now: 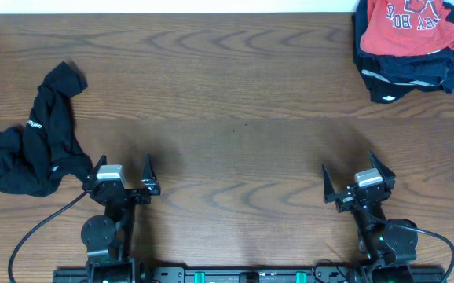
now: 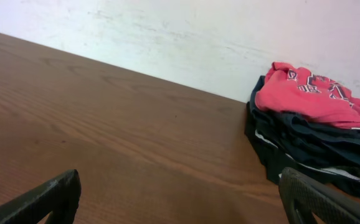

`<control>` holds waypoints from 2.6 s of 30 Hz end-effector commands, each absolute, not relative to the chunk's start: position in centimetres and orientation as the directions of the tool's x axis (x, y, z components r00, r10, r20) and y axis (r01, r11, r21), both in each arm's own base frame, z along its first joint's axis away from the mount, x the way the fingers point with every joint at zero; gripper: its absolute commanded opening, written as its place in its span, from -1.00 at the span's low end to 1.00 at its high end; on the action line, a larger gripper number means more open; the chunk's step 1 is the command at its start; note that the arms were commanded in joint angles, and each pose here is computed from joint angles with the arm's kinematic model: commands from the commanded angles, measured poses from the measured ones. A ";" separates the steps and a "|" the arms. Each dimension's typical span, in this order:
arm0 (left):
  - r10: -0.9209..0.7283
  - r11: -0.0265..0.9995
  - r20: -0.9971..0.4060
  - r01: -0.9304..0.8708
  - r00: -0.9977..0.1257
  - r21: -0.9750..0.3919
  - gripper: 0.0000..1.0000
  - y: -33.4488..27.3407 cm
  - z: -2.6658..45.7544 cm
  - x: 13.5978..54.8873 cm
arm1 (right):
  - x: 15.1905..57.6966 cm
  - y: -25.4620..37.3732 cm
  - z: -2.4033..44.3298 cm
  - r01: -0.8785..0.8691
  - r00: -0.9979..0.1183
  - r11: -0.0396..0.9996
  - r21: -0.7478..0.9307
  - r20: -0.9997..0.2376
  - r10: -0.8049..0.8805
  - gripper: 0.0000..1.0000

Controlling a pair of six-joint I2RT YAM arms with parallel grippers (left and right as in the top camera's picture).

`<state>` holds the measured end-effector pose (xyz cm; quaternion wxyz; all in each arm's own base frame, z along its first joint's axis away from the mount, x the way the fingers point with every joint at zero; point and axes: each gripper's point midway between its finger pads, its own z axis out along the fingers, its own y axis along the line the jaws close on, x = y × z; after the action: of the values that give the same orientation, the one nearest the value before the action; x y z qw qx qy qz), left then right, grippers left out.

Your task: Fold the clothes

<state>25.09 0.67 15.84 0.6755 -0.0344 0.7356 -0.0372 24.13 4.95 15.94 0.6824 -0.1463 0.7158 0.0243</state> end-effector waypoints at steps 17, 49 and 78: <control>-0.092 0.995 -0.986 -0.046 -0.142 -0.087 0.96 1.3 13.9 24.4 | 24.1 5.1 15.9 -0.246 -0.023 0.955 -0.165 -0.984 -0.176 0.98; -0.093 0.995 -0.984 -0.045 -0.151 -0.088 0.96 1.3 13.7 24.4 | 24.1 5.1 15.9 -0.246 -0.023 0.955 -0.165 -0.984 -0.176 0.99; -0.094 0.995 -0.984 -0.045 -0.151 -0.088 0.96 1.3 13.7 24.4 | 24.1 5.1 15.9 -0.246 -0.023 0.955 -0.165 -0.984 -0.176 0.98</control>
<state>24.48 1.33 15.36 0.6706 -0.0491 0.7399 -0.0218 24.13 4.95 15.94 0.6824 -0.1463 0.7158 0.0243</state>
